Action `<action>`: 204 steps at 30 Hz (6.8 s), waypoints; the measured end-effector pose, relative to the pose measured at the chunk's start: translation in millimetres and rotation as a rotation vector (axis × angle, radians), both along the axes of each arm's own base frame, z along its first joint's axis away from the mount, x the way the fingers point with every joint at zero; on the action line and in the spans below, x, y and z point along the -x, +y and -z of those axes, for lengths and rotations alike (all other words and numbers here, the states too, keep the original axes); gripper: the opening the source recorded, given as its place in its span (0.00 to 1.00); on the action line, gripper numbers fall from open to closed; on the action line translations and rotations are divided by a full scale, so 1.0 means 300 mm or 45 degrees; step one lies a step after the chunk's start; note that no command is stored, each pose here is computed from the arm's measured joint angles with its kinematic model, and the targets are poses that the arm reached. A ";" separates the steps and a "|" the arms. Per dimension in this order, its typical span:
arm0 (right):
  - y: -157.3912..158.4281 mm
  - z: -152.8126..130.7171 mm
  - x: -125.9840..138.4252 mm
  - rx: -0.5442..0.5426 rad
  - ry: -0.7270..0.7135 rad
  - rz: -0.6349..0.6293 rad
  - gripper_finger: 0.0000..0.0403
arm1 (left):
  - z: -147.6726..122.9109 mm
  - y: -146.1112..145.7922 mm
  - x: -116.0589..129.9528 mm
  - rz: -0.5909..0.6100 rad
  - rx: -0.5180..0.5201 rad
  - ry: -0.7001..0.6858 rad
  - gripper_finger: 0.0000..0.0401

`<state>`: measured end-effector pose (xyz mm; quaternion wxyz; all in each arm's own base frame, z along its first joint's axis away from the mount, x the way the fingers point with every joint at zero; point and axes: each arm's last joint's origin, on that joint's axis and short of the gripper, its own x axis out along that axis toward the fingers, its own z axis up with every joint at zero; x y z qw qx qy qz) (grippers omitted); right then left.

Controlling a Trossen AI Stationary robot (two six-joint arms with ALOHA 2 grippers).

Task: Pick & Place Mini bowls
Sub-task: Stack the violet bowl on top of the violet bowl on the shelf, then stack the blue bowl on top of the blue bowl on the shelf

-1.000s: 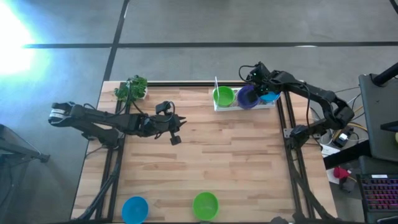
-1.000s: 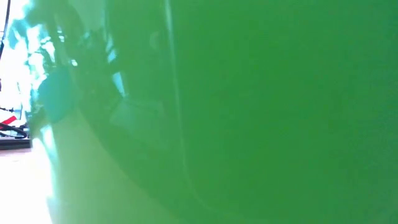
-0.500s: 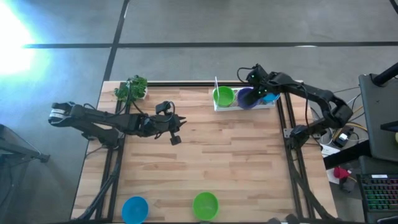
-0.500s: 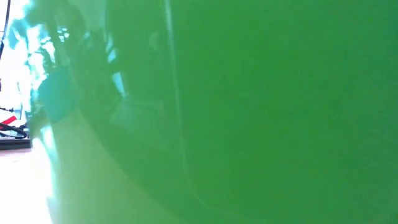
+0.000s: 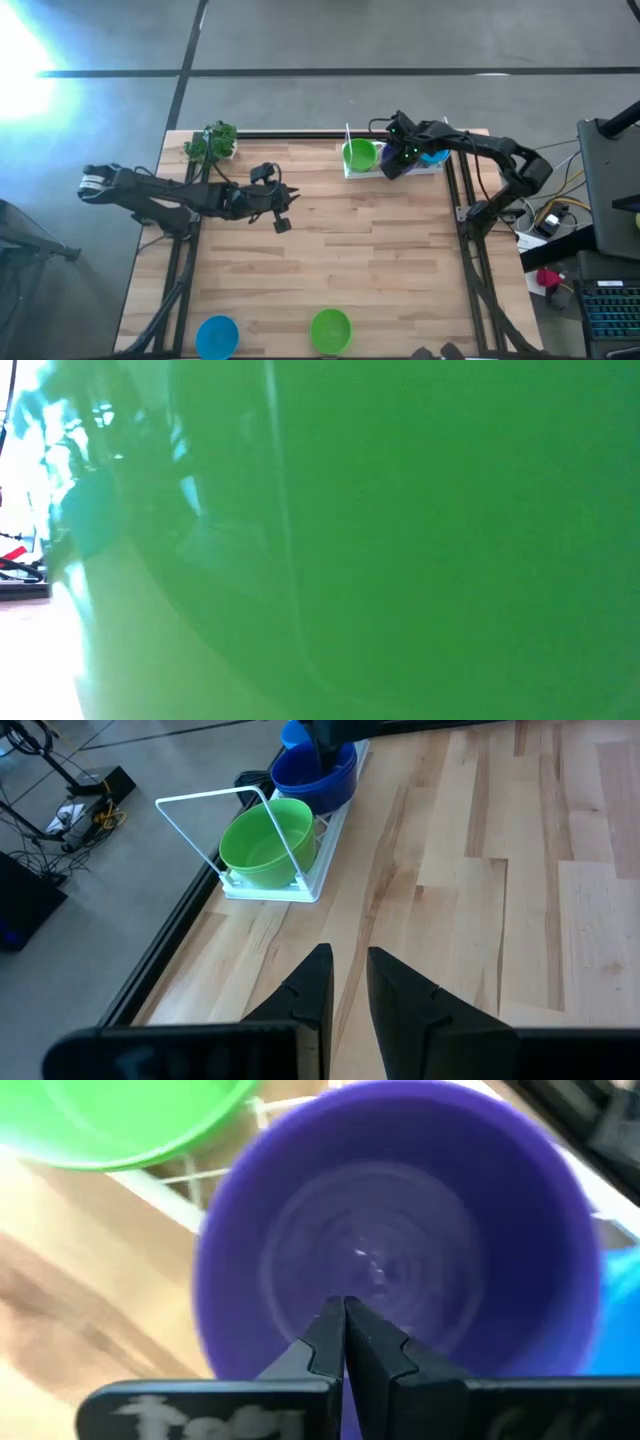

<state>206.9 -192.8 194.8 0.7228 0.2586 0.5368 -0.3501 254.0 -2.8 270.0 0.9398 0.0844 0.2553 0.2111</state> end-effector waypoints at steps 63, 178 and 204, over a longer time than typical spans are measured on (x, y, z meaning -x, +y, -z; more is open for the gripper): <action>0.075 -0.275 0.006 0.492 -0.431 -0.180 0.02 | 0.053 -0.009 0.024 -0.019 0.047 0.101 0.15; 0.508 -0.376 -0.048 0.375 -0.832 -1.102 0.02 | 0.178 -0.524 0.216 0.406 0.884 0.765 0.00; 0.509 -0.376 -0.048 0.380 -0.826 -1.114 0.02 | 0.199 0.103 -0.118 -0.174 1.025 0.270 0.00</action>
